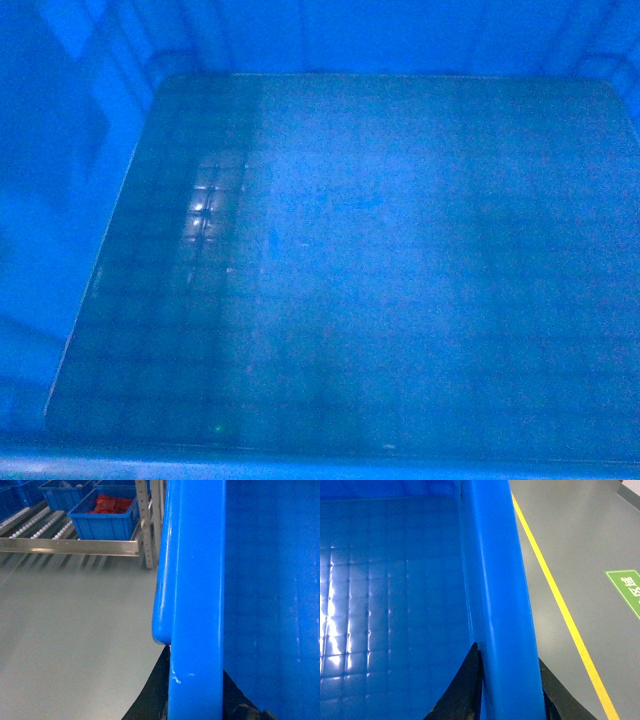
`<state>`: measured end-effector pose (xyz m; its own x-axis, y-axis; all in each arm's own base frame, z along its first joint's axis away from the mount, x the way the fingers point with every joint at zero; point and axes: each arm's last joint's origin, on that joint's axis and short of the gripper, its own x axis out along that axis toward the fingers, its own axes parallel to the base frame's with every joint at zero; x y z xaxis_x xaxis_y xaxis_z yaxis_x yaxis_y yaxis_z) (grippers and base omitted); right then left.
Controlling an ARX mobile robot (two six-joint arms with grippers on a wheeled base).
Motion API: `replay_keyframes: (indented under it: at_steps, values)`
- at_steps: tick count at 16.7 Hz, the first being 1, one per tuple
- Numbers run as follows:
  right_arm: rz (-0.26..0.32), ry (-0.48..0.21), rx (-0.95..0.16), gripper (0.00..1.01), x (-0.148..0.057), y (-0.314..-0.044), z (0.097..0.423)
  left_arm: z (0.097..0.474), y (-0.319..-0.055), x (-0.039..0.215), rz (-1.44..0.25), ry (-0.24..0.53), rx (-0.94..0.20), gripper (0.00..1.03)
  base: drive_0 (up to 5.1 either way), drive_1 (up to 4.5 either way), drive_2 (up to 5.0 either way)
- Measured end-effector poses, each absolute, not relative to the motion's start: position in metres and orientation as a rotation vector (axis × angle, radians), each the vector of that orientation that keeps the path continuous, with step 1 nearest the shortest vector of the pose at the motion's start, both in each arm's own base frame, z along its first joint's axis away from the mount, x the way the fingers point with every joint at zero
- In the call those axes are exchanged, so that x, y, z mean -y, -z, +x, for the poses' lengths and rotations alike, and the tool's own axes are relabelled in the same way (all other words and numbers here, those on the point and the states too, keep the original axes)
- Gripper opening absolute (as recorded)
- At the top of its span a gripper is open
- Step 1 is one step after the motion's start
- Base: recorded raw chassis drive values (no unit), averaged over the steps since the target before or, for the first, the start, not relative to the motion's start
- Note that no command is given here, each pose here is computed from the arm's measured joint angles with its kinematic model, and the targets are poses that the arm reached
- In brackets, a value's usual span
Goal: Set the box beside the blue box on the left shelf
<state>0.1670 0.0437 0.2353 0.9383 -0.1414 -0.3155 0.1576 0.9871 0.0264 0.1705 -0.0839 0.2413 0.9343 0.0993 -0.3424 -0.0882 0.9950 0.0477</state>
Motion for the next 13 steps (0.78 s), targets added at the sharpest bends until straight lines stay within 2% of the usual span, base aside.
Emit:
replay_keyframes:
  at_steps: [13]
  values:
    - [0.052,0.152,-0.318,0.17,-0.0437,-0.2354,0.167,0.1704,-0.2414,0.0839,0.031,-0.096,-0.351,0.09,0.0,4.21,-4.3]
